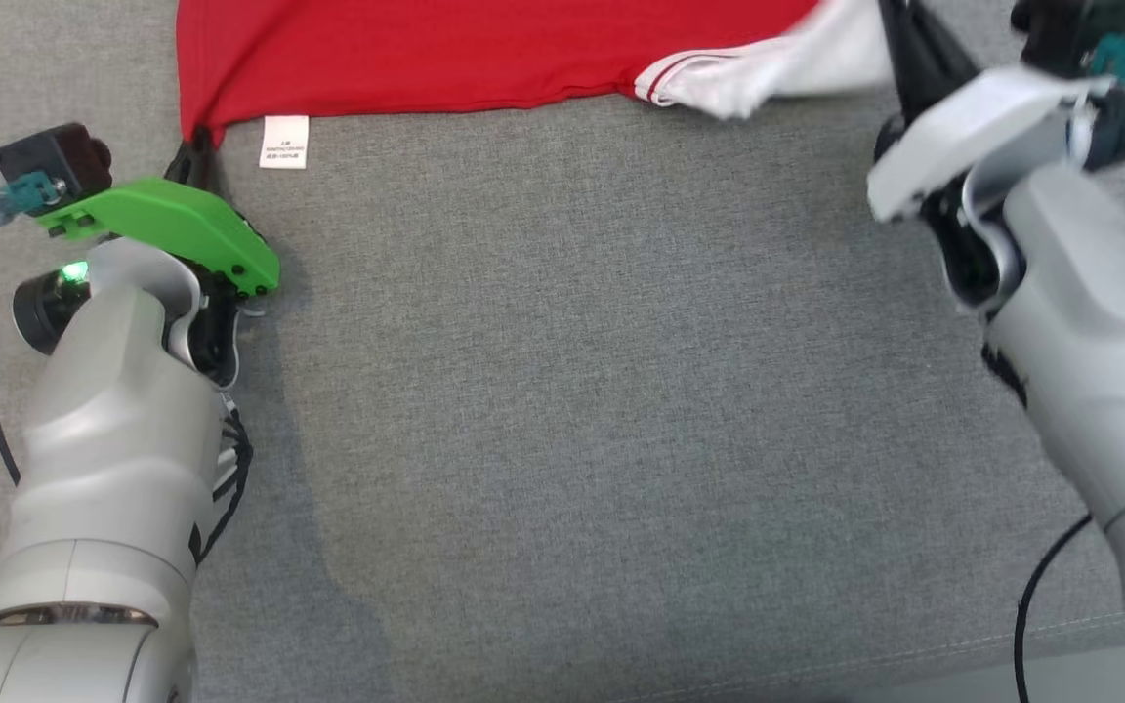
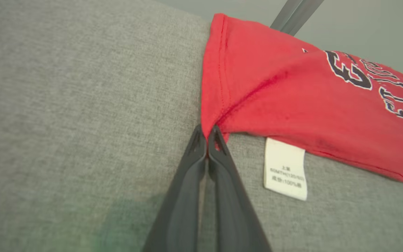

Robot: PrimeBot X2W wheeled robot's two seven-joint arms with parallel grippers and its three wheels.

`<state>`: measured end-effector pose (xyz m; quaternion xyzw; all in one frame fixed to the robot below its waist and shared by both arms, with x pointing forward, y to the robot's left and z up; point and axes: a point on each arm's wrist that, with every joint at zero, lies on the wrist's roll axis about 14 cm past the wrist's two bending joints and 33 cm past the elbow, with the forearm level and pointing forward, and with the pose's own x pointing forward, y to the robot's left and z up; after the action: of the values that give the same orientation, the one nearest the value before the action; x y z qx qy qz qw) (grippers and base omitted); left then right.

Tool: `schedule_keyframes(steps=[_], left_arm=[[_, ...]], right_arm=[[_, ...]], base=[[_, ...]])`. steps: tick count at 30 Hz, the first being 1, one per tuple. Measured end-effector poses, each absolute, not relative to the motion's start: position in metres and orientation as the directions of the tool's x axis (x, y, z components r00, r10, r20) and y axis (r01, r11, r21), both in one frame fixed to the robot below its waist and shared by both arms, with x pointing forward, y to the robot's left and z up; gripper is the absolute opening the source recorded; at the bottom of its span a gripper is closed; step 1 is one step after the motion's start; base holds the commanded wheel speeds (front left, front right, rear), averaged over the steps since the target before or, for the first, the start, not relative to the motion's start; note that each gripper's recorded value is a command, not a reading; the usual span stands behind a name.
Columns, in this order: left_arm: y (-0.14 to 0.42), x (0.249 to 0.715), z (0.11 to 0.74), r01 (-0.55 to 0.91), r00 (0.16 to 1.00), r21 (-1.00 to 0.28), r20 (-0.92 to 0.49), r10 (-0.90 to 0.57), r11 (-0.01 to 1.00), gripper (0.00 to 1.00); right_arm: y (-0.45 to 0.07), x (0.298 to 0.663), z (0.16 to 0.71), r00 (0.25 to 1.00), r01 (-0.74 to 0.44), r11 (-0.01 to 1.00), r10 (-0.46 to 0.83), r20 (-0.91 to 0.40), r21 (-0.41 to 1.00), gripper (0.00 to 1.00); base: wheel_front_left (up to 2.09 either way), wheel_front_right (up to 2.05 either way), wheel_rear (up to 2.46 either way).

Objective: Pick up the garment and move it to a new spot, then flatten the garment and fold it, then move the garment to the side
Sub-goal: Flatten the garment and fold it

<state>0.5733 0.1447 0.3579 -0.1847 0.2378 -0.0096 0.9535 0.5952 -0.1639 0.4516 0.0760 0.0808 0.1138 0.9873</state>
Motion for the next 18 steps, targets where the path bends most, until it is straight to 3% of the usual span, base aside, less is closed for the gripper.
schedule_keyframes(steps=[8, 18], left_arm=[[0.147, 0.535, 0.345, -0.080, 0.886, -0.349, -0.454, -0.094, 0.934, 0.00], [0.161, 0.470, 0.356, -0.014, 0.910, -0.302, -0.399, -0.113, 0.953, 0.00]], right_arm=[[-0.171, 0.524, 0.417, 0.963, -0.142, 0.936, 0.205, -0.173, 0.322, 0.00], [-0.193, 0.422, 0.443, 0.988, -0.092, 0.939, 0.129, -0.089, 0.331, 0.00]], base=[[0.00, 0.00, 0.00], [0.00, 0.00, 0.00]])
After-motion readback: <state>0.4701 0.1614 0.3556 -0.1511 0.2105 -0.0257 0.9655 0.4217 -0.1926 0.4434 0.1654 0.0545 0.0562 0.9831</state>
